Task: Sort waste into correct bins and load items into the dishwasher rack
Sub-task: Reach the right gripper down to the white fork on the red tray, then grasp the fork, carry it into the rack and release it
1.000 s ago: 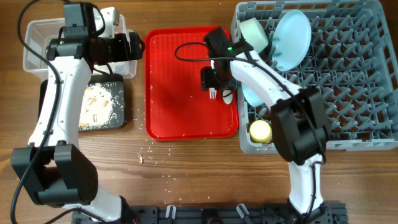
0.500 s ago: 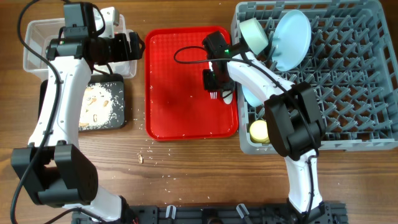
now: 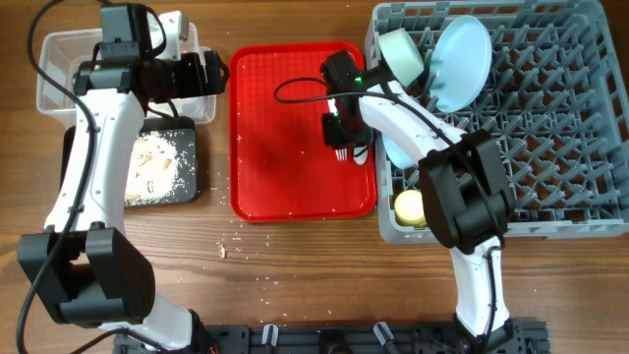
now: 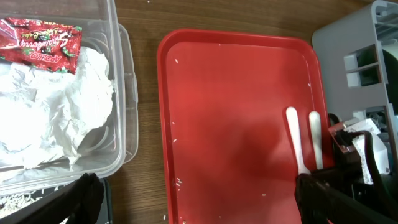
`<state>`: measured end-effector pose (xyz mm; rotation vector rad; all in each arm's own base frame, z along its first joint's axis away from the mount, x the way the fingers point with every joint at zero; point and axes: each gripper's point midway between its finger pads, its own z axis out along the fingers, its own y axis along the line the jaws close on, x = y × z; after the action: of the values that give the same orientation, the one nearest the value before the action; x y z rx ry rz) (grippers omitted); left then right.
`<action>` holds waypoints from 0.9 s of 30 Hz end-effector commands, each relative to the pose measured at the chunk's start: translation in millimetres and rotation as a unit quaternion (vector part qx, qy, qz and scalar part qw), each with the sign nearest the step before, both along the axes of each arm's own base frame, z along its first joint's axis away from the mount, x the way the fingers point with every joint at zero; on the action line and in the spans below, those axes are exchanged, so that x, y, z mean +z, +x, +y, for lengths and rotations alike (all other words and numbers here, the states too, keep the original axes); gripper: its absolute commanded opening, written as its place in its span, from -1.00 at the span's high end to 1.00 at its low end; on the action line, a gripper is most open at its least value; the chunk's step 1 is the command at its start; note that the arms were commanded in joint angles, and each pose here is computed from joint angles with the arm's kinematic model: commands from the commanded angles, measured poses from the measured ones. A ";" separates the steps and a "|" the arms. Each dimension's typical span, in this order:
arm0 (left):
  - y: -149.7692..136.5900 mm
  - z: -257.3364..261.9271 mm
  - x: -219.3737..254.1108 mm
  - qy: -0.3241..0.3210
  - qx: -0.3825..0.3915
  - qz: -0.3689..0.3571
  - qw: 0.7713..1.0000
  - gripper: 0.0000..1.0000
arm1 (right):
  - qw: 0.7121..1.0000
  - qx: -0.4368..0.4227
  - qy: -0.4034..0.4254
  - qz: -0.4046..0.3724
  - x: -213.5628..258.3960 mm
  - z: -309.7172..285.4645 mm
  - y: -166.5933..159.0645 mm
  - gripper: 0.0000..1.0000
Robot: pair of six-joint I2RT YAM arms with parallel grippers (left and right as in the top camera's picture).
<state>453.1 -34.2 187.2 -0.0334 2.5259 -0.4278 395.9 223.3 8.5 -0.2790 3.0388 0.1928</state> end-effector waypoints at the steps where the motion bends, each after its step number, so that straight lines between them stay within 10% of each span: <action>1: 2.0 -0.7 9.8 0.004 -0.002 -0.014 1.000 -1.00 | 0.996 0.040 0.023 -0.080 71.7 4.0 16.9 0.64; 14: 2.0 -0.7 9.8 0.004 -0.002 -0.014 1.000 -1.00 | 0.983 -0.050 -0.020 -0.177 225.4 -78.3 -38.6 0.61; 27: 2.0 -0.8 9.9 0.004 -0.002 -0.014 1.000 -1.00 | 0.964 -0.216 -0.146 0.053 134.9 -192.4 -124.6 0.55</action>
<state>453.0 -34.2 187.2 -0.0335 2.5263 -0.4278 280.2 42.2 156.2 0.2923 3.1078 -0.2232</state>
